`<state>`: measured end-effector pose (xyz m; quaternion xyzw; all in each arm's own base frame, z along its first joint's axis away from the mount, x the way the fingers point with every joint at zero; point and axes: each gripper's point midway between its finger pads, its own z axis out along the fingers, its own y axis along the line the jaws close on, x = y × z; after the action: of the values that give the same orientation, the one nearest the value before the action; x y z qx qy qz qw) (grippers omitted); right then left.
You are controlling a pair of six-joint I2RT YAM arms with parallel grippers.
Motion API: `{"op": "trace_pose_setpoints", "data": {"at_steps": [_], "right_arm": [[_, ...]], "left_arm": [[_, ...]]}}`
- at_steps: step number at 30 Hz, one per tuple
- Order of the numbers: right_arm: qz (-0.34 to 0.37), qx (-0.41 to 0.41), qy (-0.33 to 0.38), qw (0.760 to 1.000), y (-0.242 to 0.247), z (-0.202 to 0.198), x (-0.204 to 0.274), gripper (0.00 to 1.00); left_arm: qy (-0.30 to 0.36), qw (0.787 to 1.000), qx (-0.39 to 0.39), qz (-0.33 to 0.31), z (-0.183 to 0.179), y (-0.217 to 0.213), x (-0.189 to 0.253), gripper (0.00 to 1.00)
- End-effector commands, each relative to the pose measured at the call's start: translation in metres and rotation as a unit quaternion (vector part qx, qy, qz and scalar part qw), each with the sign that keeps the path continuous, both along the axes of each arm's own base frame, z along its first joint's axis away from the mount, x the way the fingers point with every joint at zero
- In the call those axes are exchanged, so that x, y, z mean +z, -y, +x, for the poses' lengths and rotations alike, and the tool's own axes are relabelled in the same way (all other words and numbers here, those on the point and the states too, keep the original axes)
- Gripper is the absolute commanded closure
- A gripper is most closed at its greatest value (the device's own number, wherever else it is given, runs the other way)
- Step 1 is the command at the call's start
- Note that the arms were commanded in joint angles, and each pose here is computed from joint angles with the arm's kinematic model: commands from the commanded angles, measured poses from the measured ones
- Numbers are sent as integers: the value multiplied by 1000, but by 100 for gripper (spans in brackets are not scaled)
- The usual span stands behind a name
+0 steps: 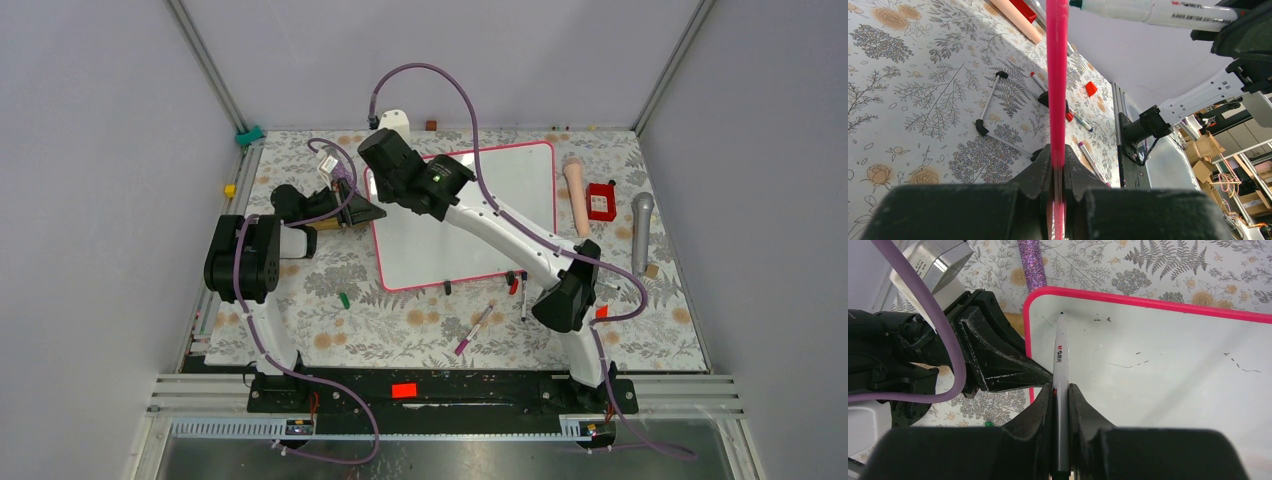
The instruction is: Write a sentence on the whiteboard
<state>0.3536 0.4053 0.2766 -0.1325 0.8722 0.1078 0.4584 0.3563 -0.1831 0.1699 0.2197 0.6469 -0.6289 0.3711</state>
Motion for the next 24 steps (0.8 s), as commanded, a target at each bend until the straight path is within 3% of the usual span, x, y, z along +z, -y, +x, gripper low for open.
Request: {"op": "trace_pose_setpoints", "data": {"at_steps": [1, 24], "right_arm": [[-6, -11, 17, 1000, 2, 4, 7, 100], [-27, -3, -29, 999, 16, -16, -25, 100]], "left_arm": [[53, 997, -45, 13, -13, 7, 5, 100], [58, 997, -46, 13, -13, 7, 7, 100]]}}
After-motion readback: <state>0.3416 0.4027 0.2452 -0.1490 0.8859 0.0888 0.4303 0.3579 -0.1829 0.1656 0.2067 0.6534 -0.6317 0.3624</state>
